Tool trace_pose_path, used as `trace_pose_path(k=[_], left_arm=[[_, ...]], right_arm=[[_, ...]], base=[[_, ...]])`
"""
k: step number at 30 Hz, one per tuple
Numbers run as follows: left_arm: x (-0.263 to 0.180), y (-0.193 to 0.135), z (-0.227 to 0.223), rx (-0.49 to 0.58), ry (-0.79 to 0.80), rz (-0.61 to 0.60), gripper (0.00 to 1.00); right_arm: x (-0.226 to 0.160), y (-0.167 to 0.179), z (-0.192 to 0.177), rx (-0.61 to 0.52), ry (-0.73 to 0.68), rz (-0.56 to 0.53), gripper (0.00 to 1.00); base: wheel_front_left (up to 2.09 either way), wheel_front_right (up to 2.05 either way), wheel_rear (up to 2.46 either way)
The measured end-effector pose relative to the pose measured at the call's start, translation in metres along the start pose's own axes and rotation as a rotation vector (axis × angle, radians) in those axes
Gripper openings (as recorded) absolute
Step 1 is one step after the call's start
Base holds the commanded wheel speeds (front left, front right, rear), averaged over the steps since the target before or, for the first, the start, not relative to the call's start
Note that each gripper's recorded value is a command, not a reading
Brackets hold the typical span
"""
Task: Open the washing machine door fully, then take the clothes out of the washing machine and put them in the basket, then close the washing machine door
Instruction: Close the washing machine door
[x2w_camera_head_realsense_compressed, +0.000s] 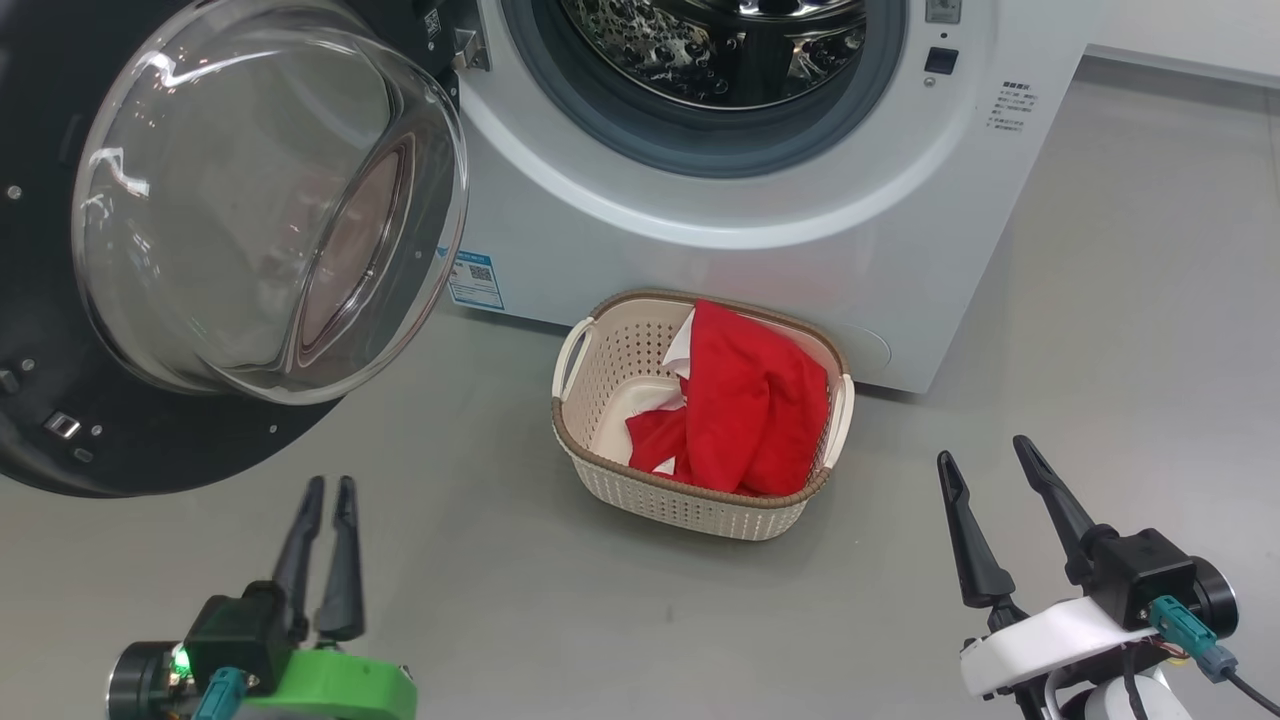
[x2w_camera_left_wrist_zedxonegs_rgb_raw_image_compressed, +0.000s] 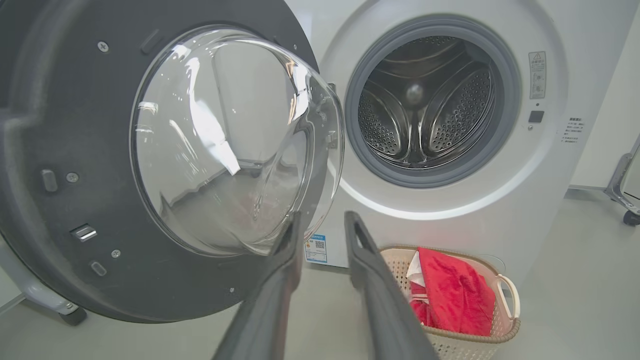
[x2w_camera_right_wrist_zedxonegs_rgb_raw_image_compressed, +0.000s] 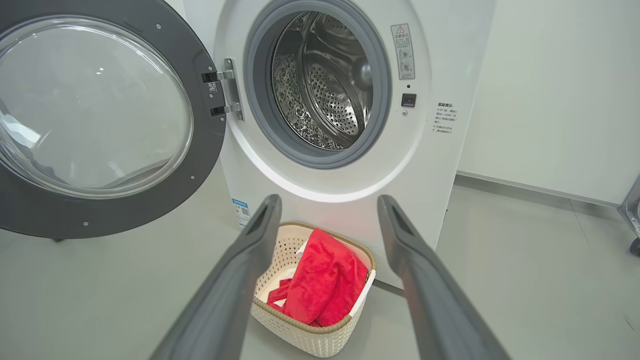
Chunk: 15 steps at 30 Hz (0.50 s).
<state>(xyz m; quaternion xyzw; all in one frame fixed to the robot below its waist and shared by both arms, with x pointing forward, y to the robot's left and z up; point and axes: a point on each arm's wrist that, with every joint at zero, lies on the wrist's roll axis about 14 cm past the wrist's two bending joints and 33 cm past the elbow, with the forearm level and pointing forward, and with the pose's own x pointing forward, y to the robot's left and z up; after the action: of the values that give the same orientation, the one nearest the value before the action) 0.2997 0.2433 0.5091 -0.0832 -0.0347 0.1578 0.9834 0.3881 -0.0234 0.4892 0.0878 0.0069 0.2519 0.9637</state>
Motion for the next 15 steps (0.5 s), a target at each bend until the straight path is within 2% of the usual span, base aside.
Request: trace_pose_path(k=[8,12,15], left_arm=[[-0.001,-0.004,0.004,-0.055,-0.015,-0.014,0.00],[-0.002,-0.003,0.012,-0.186,-0.036,-0.024,0.00],[-0.002,0.003,0.024,-0.330,-0.074,-0.019,0.00]], right_arm=[[0.000,-0.001,0.001,-0.004,-0.001,-0.004,1.00],[0.001,0.001,0.002,-0.004,-0.004,0.004,1.00],[0.003,0.004,0.002,-0.005,-0.005,0.012,1.00]], base=[[0.00,0.00,0.00],[0.00,0.00,0.00],[0.00,0.00,0.00]])
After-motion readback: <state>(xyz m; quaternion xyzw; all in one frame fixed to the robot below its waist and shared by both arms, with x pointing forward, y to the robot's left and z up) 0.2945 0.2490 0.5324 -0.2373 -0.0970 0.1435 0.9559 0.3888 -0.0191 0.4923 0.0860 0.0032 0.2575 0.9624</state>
